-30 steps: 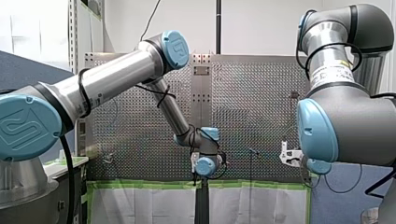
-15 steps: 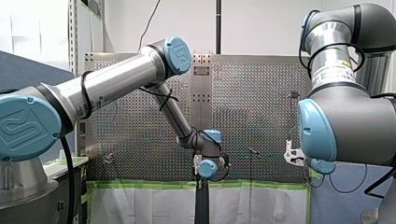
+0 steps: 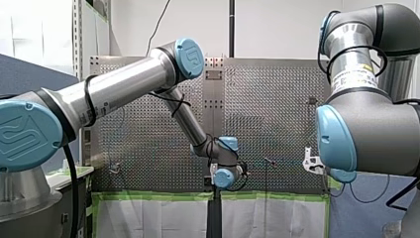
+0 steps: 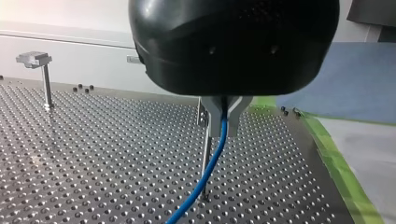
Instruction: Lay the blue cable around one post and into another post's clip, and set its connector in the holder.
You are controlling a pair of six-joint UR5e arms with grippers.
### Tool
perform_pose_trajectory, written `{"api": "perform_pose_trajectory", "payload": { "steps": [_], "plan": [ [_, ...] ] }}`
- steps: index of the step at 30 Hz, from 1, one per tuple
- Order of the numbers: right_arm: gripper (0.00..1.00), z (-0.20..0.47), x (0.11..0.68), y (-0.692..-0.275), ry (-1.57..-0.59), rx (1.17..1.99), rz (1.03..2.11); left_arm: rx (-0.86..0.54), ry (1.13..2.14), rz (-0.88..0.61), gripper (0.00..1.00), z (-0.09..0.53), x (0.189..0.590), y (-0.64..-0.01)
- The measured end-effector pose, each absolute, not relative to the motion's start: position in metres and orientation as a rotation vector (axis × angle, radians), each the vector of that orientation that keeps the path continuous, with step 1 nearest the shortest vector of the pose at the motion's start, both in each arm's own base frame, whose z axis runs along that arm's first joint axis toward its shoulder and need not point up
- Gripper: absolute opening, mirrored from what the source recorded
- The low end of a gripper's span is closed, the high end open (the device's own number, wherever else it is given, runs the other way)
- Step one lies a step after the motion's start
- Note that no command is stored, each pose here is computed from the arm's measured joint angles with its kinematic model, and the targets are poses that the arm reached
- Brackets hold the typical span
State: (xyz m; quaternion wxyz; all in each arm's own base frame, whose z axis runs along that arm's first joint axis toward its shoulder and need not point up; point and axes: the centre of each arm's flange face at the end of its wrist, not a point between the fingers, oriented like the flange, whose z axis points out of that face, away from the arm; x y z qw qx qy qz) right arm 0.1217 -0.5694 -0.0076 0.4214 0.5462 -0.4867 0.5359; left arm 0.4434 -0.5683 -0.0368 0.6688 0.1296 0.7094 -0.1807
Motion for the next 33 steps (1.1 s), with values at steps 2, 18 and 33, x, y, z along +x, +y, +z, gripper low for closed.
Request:
{"api": "perform_pose_trajectory", "payload": {
  "steps": [2,18,33],
  "plan": [
    [0.00,-0.007,0.122,-0.570,-1.222,1.365,1.347,0.294,1.599,-0.412,0.00,-0.037,0.442,-0.570],
    [0.00,-0.004,0.103,-0.579,-1.265,1.311,1.361,0.327,1.595,-0.446,0.00,-0.037,0.420,-0.587],
    [0.00,-0.005,0.085,-0.581,-1.285,1.287,1.346,0.339,1.596,-0.455,0.00,-0.039,0.414,-0.591]
  ]
}}
